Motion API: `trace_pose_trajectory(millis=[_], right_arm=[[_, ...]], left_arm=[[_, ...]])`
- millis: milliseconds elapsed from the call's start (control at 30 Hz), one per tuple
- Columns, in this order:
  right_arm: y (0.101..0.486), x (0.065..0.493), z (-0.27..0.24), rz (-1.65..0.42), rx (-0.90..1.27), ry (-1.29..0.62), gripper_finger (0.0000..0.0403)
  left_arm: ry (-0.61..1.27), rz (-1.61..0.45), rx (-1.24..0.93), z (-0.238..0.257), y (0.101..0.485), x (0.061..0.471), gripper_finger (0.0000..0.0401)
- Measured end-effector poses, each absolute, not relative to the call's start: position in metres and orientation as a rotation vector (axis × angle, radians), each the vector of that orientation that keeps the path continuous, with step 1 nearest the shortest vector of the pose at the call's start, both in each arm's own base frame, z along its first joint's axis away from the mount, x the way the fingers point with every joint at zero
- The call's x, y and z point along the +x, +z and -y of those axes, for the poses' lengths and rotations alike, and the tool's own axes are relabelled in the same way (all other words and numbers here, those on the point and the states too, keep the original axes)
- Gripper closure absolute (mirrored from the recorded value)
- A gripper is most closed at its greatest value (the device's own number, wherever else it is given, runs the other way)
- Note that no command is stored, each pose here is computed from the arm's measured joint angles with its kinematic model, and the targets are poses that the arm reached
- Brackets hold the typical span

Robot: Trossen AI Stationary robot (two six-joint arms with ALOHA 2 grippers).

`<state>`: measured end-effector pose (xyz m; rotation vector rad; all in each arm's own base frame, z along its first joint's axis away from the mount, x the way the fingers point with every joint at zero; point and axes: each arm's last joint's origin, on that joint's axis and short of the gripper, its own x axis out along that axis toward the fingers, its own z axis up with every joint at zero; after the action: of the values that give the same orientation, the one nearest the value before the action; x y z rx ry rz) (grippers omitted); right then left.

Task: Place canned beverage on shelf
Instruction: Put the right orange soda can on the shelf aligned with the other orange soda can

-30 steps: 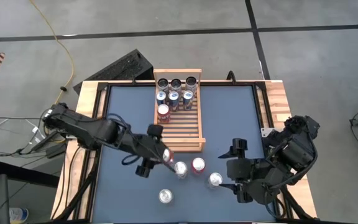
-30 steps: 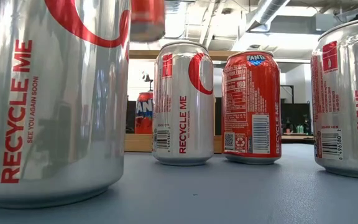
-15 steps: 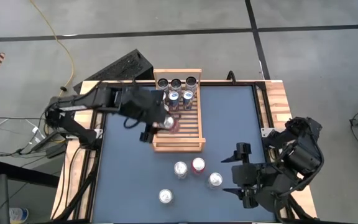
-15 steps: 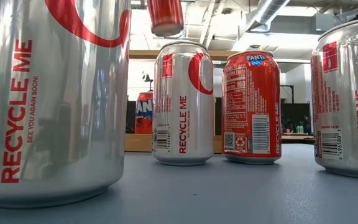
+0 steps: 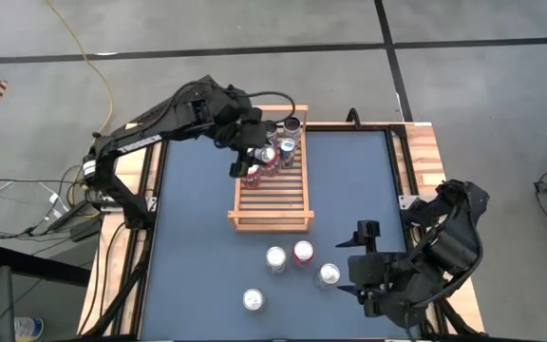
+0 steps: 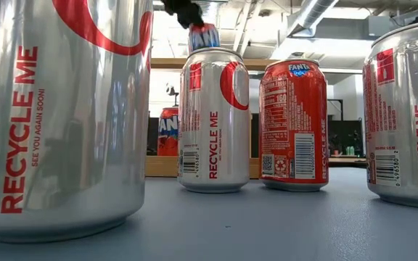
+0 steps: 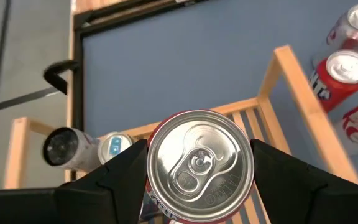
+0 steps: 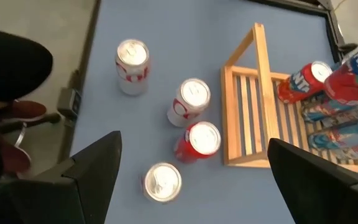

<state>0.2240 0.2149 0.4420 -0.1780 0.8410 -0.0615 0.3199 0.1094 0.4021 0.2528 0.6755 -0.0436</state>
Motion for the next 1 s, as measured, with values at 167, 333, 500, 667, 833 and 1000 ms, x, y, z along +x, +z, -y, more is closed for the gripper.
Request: trace_pose_trajectory(millis=[167, 333, 500, 667, 833, 1000], right_arm=[[0.426, 0.229, -0.216, -0.887, -0.194, -0.104, 0.0028], [0.410, 0.234, -0.217, -0.908, -0.188, -0.174, 0.0028], [0.397, 0.235, -0.219, -0.932, -0.171, -0.216, 0.0028], [0.392, 0.236, -0.219, -0.935, -0.146, -0.247, 0.0028], [0.392, 0.236, -0.218, -0.904, -0.151, -0.276, 0.0028], [0.392, 0.236, -0.218, -0.904, -0.154, -0.279, 0.0028]], left_arm=[[-0.065, -0.706, 0.262, -0.122, 0.378, 0.330, 0.0168], [-0.062, -0.684, 0.258, -0.135, 0.356, 0.335, 0.0168], [-0.039, -0.697, 0.238, -0.145, 0.334, 0.334, 0.0168], [-0.036, -0.710, 0.234, -0.146, 0.316, 0.335, 0.0168], [0.000, -0.743, 0.257, -0.144, 0.304, 0.340, 0.0168], [0.006, -0.765, 0.263, -0.143, 0.288, 0.348, 0.0167]])
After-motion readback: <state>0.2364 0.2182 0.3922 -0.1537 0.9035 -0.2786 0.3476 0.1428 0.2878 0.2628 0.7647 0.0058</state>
